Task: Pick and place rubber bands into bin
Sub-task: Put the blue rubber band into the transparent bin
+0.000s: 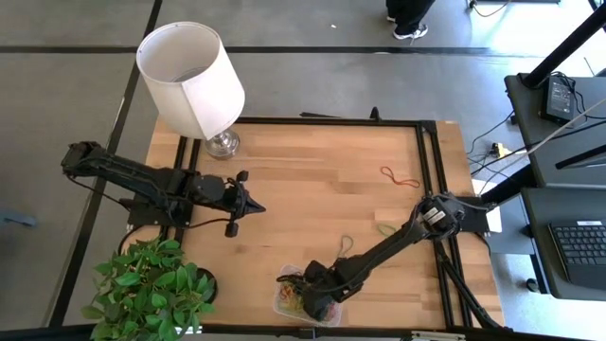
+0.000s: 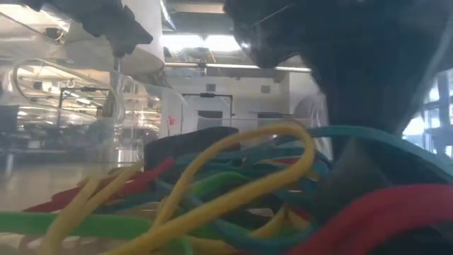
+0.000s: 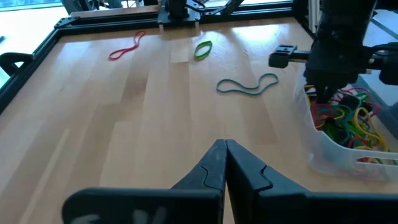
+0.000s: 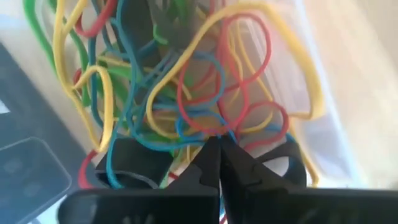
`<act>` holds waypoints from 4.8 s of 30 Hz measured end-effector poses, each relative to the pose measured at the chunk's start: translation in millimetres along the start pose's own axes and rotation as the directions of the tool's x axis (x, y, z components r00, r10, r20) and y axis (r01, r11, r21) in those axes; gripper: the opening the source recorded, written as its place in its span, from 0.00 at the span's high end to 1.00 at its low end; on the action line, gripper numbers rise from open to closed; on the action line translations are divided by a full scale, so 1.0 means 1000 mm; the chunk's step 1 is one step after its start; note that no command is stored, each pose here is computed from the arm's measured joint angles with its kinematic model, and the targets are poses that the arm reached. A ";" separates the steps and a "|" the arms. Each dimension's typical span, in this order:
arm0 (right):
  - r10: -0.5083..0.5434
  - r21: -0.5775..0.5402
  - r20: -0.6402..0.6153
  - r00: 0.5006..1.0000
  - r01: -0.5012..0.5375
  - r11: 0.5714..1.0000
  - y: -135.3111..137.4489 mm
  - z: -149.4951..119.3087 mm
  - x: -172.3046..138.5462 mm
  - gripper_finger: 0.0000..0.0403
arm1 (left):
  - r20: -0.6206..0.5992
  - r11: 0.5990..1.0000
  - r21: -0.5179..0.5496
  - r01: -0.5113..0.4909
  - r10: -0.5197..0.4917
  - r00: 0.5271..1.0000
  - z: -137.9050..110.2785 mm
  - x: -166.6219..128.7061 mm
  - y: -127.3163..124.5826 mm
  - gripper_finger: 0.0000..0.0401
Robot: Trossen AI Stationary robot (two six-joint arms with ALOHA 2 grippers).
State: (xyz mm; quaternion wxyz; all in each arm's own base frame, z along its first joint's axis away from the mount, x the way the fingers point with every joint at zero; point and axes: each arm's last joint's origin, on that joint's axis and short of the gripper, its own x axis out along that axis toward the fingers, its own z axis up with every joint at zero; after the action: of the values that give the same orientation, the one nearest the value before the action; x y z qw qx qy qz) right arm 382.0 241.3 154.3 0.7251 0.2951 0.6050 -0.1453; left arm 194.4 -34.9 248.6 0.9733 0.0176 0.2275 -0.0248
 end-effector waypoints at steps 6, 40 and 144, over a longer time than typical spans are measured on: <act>-0.017 -0.065 0.006 1.000 0.018 0.998 -0.008 0.016 0.000 1.00 | 0.000 1.000 0.000 0.000 0.000 1.000 0.000 0.000 0.000 1.00; -0.009 -0.045 0.023 1.000 0.010 0.999 -0.016 0.036 -0.002 1.00 | 0.513 0.998 -0.051 -0.043 0.063 0.856 -0.056 -0.035 0.015 1.00; 0.198 -0.037 0.163 0.966 -0.194 0.980 0.014 0.038 -0.012 1.00 | 0.442 0.993 0.041 -0.112 0.082 0.893 -0.116 -0.054 0.032 0.99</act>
State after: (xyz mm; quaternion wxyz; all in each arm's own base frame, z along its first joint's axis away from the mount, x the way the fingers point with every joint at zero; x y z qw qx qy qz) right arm 417.4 228.1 172.6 0.7869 0.3327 0.5117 -0.0905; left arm 96.3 4.3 169.1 0.9984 0.0547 0.0000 0.0130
